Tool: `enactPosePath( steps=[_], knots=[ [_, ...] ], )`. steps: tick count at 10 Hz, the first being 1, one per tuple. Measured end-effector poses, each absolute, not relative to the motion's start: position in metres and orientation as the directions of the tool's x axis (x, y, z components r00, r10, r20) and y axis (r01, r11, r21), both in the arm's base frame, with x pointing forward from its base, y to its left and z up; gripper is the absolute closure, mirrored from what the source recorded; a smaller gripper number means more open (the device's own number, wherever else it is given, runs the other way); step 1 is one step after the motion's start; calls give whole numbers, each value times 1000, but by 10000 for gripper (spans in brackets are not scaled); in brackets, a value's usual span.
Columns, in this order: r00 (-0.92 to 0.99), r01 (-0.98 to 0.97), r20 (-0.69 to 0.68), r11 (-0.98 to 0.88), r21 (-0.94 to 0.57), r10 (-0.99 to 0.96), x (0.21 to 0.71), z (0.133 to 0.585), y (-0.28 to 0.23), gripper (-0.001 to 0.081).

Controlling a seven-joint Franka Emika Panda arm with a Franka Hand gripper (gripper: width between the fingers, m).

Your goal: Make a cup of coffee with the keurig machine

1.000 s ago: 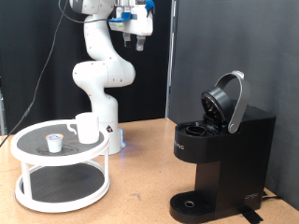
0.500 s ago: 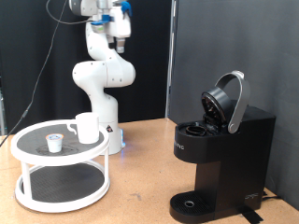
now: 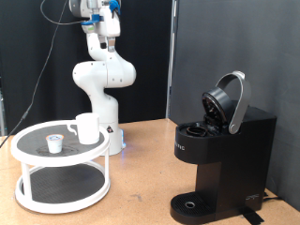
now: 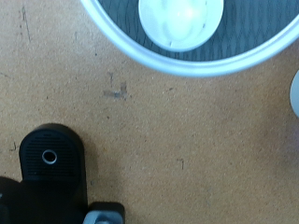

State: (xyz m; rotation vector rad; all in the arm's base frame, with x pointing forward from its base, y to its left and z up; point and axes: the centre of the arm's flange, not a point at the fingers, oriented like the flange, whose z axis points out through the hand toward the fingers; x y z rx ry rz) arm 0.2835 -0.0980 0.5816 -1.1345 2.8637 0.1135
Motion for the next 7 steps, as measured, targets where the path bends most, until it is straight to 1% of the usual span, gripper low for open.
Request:
enactPosePath(
  steps=[5, 7],
  knots=[
    [-765, -643, -67, 764, 48, -640, 261, 572, -173, 72],
    [-776, -630, -78, 776, 47, -626, 254, 569, -194, 72]
  ],
)
